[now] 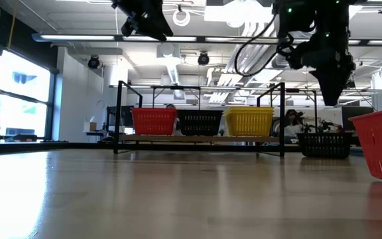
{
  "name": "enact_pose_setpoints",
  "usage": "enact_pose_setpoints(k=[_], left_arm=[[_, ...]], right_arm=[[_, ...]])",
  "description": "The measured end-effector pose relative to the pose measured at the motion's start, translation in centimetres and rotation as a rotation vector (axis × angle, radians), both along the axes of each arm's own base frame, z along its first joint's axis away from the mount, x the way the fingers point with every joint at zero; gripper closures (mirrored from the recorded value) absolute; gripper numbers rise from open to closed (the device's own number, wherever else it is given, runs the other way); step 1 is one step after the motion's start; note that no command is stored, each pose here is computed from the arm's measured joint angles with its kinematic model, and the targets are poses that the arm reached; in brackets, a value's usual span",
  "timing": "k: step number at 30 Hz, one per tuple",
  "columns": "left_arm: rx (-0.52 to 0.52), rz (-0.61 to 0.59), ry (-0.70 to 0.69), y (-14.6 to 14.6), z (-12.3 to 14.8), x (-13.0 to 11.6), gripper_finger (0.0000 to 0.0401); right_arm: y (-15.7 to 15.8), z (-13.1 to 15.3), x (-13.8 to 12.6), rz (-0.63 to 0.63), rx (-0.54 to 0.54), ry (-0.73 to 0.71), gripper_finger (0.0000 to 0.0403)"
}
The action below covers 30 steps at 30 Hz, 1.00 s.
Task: Stack baskets on shelf by color
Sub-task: Stack the black bin on the black bins on the shelf
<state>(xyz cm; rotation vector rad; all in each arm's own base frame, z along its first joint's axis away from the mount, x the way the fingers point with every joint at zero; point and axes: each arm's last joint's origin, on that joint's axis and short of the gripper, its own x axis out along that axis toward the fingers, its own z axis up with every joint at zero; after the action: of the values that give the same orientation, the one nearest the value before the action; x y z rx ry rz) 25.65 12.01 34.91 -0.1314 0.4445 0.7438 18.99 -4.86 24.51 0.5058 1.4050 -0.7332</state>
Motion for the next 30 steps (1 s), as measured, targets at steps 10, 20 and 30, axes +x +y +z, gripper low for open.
enact_pose_setpoints(k=[10,20,30], left_arm=[[-0.024,-0.007,0.048,-0.1,-0.5,-0.2,0.0254],[-0.024,-0.007,0.047,-0.1,-0.4,-0.2,0.0254],[-0.024,-0.003,0.033,-0.1,-0.4,-0.2,0.0254]], right_arm=[[-0.3,-2.1,1.4,-0.035,0.047,0.110,0.0295],[-0.1,-2.9,2.0,0.018,-0.048,0.180,0.0295],[0.2,-5.5,1.0,0.064,-0.047,0.201,0.0295]])
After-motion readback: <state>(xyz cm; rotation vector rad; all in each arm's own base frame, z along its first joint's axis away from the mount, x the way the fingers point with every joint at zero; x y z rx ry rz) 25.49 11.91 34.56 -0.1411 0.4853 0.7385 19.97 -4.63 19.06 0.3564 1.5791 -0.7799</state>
